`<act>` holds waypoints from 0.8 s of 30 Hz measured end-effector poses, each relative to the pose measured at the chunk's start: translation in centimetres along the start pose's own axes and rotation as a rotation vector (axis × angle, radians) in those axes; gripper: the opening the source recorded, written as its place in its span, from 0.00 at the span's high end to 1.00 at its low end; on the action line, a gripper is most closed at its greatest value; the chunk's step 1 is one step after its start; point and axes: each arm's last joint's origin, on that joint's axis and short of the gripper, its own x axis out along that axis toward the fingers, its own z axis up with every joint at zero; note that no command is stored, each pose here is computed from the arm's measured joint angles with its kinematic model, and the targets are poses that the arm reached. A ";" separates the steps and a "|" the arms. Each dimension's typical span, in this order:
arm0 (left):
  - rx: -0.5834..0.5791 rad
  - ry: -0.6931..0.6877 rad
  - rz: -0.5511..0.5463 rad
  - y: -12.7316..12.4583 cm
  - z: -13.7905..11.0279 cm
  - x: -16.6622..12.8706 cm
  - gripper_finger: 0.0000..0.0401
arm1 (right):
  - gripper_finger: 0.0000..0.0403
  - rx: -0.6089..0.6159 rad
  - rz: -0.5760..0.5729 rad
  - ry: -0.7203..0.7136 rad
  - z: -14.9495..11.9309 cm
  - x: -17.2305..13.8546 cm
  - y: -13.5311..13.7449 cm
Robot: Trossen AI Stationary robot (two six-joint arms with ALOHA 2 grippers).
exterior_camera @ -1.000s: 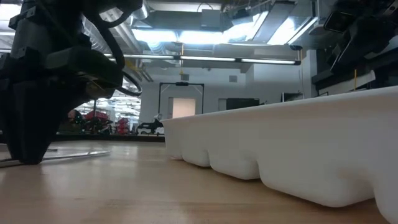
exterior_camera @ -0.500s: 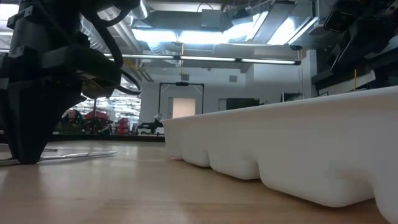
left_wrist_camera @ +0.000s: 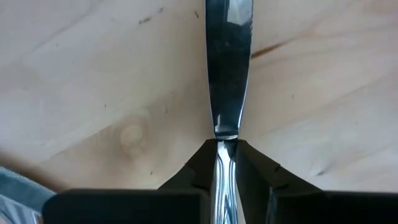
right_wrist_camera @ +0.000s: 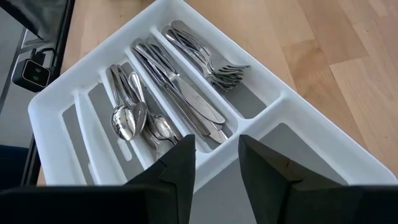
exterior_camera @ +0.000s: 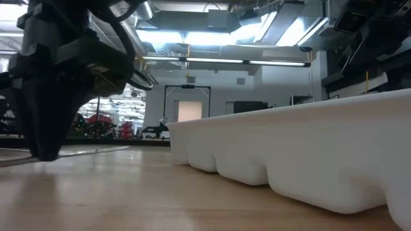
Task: Sort silverware
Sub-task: Put the silver table knife into the silverware tray
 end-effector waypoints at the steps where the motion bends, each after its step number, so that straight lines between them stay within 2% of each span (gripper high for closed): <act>1: 0.000 0.000 -0.001 0.0 0.0 -0.1 0.91 | 0.69 0.000 0.000 0.000 0.0 0.0 0.0; 9: -0.001 0.005 -0.024 0.0 0.0 -0.8 0.92 | 0.69 0.000 0.000 -0.001 0.0 0.0 0.0; 24: 0.006 -0.020 -0.139 0.2 0.0 -4.0 0.94 | 0.69 0.000 0.000 0.000 0.0 0.0 0.0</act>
